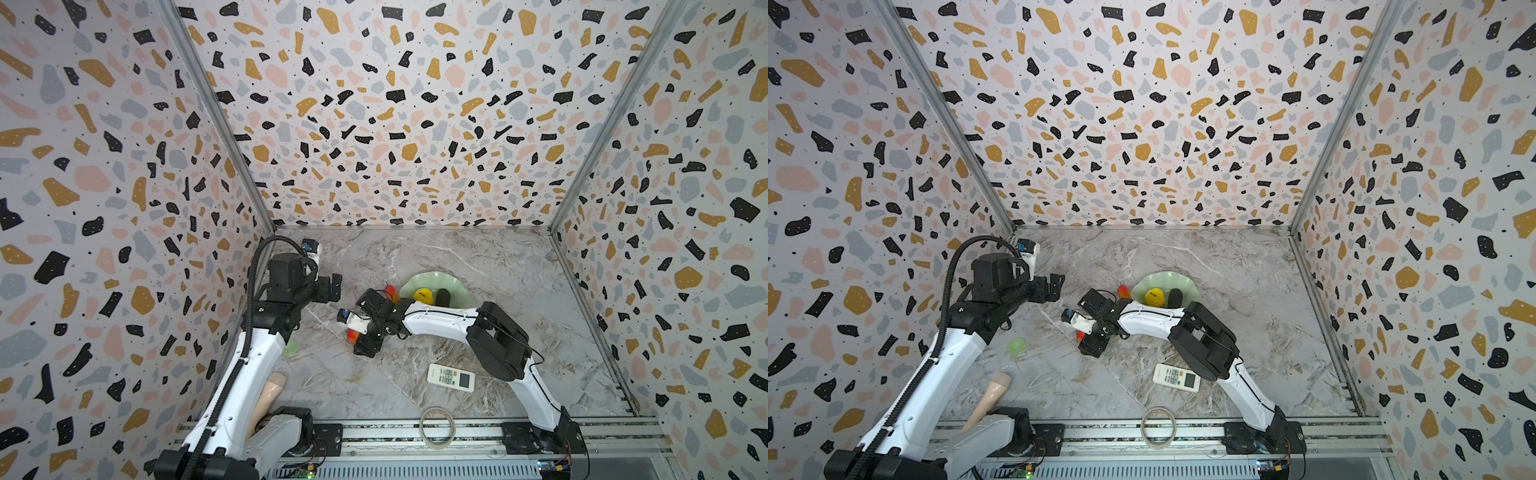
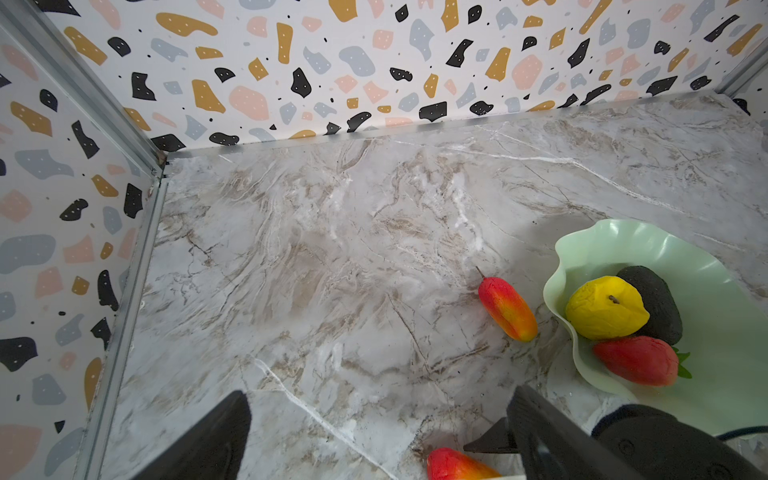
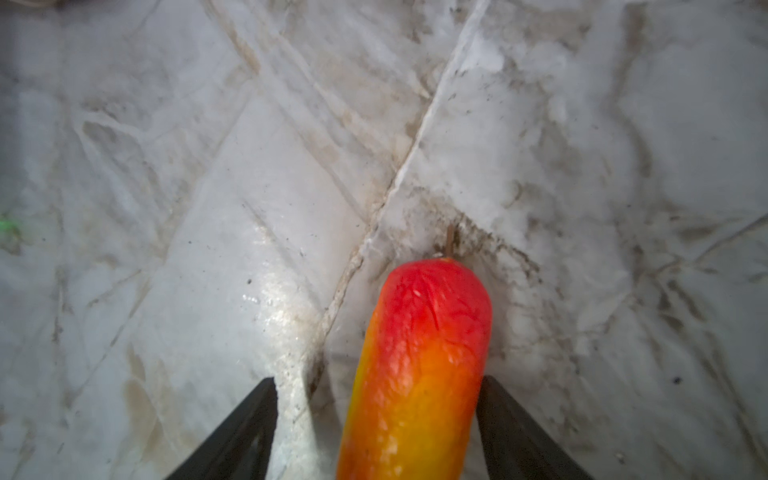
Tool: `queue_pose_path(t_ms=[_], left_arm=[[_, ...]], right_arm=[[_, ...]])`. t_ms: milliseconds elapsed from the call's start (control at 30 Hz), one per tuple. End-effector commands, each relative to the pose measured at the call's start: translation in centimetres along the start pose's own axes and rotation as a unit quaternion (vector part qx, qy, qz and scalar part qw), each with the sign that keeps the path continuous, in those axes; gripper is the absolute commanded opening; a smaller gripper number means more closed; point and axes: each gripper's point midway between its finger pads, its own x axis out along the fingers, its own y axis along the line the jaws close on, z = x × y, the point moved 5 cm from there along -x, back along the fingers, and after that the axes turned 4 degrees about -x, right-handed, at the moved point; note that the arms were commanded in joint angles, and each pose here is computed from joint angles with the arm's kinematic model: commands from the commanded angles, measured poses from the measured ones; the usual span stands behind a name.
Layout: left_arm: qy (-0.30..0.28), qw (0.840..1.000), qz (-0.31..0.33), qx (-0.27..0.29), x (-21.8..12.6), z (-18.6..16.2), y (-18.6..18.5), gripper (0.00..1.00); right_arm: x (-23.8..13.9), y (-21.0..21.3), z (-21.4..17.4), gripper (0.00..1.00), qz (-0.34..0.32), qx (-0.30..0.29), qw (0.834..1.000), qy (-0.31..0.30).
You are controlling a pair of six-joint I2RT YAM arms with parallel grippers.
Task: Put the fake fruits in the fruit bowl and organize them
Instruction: 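Lower the right gripper onto the red-yellow mango and close it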
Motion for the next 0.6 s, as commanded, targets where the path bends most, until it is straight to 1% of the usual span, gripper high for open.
queue_pose_path(t_ms=[0, 100, 233, 300, 500, 567], left_arm=[[-0.020, 1.000, -0.003, 0.002, -0.3, 0.5, 0.0, 1.00], [-0.022, 1.000, -0.002, 0.003, -0.4, 0.6, 0.0, 1.00], [-0.022, 1.000, -0.001, 0.004, -0.5, 0.6, 0.0, 1.00], [-0.022, 1.000, 0.000, 0.003, -0.5, 0.5, 0.0, 0.99], [-0.022, 1.000, 0.000, 0.004, -0.5, 0.5, 0.0, 1.00], [-0.022, 1.000, 0.000, 0.004, -0.5, 0.5, 0.1, 1.00]], right_arm=[[-1.2, -0.7, 2.8, 0.75, -0.028, 0.004, 0.999, -0.042], [-0.7, -1.0, 3.0, 0.72, -0.029, 0.008, 0.999, -0.043], [0.2, -1.1, 3.0, 0.63, -0.023, 0.008, 0.999, -0.035], [0.5, -1.0, 2.8, 0.61, -0.021, 0.006, 0.999, -0.028], [0.6, -1.1, 2.7, 0.39, -0.021, 0.005, 1.000, -0.023], [0.3, -1.0, 2.8, 0.28, -0.023, 0.004, 0.999, -0.024]])
